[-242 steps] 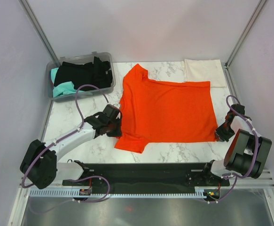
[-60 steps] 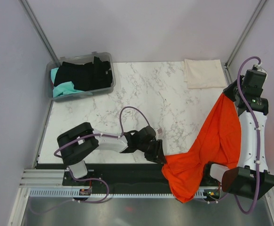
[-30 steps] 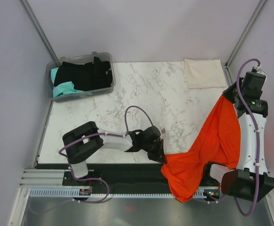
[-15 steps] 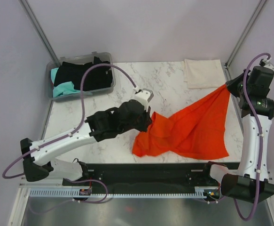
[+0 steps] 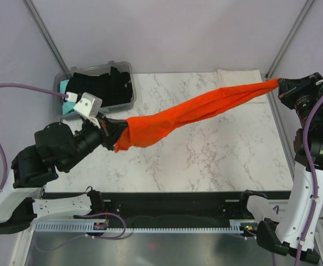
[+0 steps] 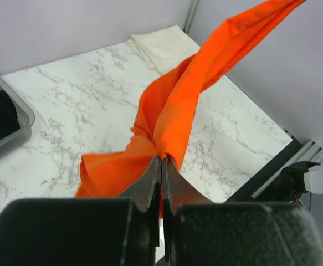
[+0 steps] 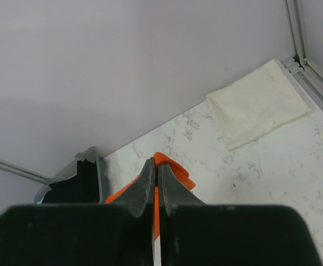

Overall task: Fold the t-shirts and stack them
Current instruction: Flatten the tshirt out

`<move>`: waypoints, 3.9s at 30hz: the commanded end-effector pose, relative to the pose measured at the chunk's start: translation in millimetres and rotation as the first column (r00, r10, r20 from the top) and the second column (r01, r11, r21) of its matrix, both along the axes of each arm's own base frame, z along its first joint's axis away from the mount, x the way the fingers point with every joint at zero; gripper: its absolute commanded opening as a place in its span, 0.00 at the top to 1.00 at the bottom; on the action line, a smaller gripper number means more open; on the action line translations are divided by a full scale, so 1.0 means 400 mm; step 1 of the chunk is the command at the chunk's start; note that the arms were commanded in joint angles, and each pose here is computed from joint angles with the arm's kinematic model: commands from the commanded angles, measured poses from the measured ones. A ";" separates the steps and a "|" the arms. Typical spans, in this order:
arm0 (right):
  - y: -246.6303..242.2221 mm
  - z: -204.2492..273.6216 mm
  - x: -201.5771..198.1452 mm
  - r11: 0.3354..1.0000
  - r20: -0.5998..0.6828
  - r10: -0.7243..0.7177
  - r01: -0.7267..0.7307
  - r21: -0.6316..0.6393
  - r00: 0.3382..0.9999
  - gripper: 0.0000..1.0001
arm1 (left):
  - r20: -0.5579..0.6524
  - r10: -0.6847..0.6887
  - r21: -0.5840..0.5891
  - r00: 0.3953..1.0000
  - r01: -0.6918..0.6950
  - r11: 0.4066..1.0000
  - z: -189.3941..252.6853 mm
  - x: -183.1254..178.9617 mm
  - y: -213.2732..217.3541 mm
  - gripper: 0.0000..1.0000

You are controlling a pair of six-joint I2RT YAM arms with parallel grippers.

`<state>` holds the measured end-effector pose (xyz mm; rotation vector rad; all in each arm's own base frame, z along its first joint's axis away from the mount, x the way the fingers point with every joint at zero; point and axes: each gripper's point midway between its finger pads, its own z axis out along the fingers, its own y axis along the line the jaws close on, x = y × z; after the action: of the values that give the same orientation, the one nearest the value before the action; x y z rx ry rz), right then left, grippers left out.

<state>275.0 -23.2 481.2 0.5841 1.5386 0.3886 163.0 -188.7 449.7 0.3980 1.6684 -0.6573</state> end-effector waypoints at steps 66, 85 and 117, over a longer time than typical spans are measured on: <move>0.005 -0.601 0.211 0.992 -0.542 0.113 -0.123 0.018 0.833 1.00 | -0.873 0.139 0.034 0.467 -0.227 0.973 -0.925 0.389 0.063 0.54; 0.002 -0.611 0.213 0.993 -0.548 0.108 -0.119 0.015 0.830 1.00 | -0.891 0.143 0.056 0.431 -0.209 0.976 -1.010 0.395 0.060 0.56; -0.018 -0.475 0.195 0.999 -0.467 0.034 -0.044 -0.011 0.884 1.00 | -0.518 0.068 -0.097 0.853 -0.137 0.986 -0.321 0.467 0.049 0.98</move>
<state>351.4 -26.4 237.3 0.6845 2.1593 0.2845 347.5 -172.8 194.5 -0.1384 2.4247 -0.8554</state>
